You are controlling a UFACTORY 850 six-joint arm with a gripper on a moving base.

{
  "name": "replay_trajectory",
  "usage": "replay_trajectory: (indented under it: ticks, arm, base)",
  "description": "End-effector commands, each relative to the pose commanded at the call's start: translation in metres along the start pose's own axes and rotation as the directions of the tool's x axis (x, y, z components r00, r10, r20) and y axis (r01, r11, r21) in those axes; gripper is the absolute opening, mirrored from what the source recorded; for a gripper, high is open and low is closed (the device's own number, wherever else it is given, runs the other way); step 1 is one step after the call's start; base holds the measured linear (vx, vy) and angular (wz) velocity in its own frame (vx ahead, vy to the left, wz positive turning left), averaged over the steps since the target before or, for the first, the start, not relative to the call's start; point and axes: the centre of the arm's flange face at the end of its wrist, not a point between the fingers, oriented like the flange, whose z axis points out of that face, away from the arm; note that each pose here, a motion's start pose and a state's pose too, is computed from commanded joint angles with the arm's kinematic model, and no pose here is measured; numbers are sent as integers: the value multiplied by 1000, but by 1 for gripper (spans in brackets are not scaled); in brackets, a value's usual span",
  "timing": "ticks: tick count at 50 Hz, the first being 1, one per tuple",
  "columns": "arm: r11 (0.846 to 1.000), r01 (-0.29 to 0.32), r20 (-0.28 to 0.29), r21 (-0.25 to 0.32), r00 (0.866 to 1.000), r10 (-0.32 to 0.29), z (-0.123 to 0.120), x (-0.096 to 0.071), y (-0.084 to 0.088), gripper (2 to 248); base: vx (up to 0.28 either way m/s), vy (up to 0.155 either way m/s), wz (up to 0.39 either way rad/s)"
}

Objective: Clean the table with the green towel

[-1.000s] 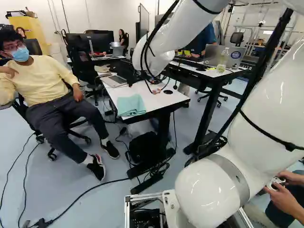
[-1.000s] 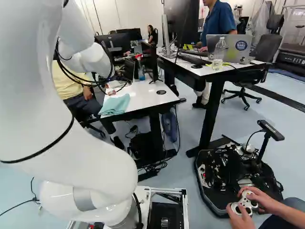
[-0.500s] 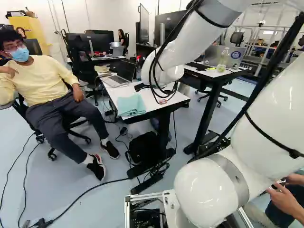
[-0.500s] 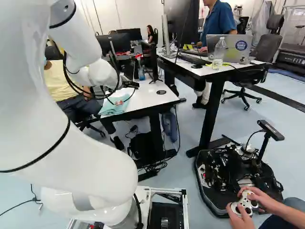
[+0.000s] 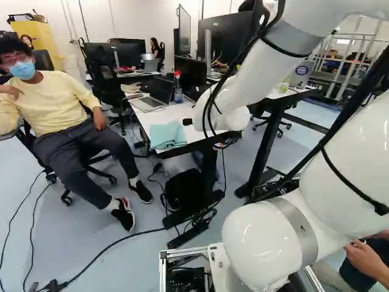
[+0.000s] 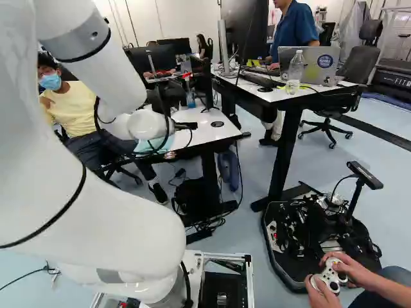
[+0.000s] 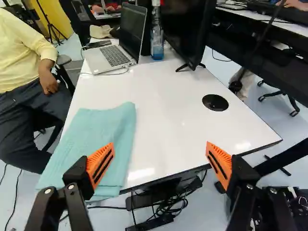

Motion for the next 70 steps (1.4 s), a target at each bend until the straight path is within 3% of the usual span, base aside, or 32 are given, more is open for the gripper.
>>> replay_trajectory:
  ticks: [35,70]
  arm:
    - [998,-29,-108,-63,994,22,-32,-63,23,247]
    - [995,-41,-154,-90,988,27,-48,-90,30,247]
  base:
    - [0,0,0]
    - [0,0,0]
